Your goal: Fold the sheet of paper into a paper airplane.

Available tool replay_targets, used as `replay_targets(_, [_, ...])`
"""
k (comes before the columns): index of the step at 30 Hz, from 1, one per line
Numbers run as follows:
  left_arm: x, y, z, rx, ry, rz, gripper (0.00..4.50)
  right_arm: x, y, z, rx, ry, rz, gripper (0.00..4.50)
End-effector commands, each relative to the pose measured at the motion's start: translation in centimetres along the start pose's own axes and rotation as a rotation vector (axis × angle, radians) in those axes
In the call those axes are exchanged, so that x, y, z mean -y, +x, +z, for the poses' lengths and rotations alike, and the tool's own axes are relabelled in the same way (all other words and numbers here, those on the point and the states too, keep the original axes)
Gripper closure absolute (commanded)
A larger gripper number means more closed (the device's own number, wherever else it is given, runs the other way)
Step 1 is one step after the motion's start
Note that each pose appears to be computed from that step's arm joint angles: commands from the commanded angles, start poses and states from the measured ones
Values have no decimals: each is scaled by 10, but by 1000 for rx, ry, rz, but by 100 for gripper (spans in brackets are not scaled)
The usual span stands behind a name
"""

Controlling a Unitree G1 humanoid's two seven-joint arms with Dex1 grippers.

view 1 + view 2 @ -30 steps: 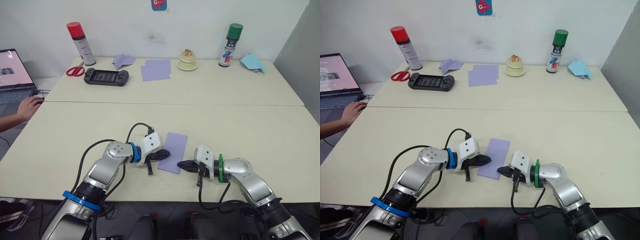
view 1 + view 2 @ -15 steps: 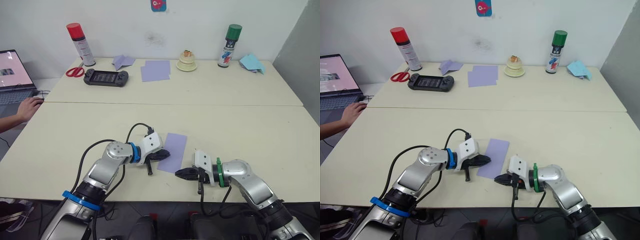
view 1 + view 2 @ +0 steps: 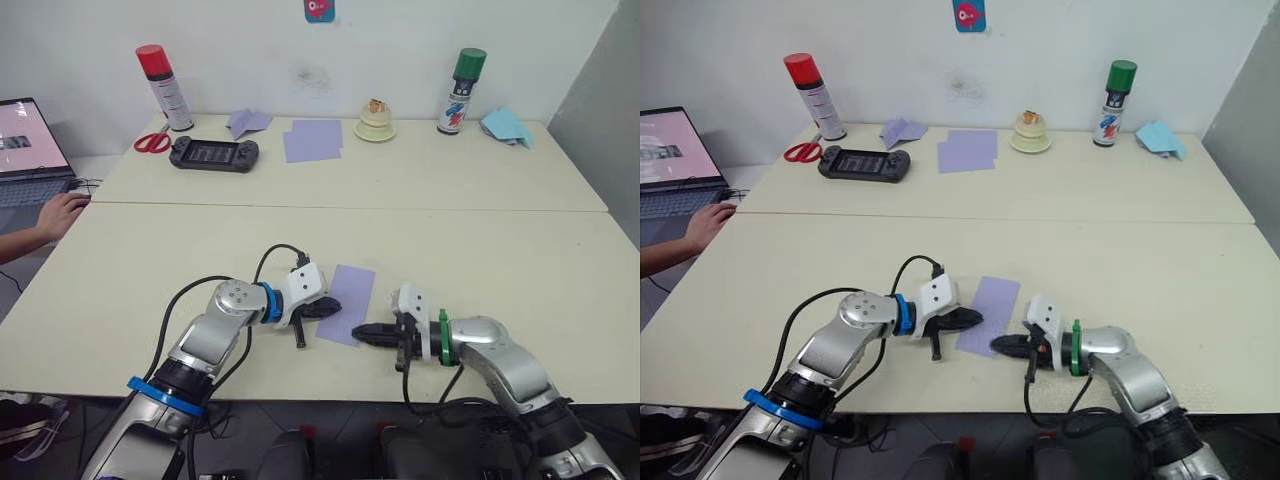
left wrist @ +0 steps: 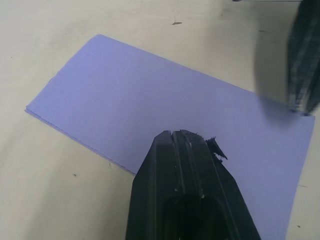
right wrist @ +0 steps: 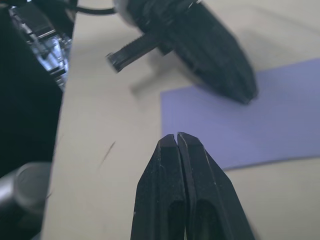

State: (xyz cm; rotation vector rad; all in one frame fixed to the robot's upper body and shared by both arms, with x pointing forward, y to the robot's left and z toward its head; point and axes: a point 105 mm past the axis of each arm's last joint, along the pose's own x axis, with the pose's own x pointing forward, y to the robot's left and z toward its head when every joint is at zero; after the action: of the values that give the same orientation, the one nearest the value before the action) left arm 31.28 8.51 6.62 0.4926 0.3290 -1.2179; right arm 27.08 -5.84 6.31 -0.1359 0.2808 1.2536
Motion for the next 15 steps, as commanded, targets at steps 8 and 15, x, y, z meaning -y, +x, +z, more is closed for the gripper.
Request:
replay_targets(8, [10, 8, -21, -83, -29, -44, 450, 22, -13, -25, -76, -74, -138, 446])
replay_targets(15, [8, 10, -21, -81, -25, -41, 450, 37, -16, -36, -90, -76, -239, 446])
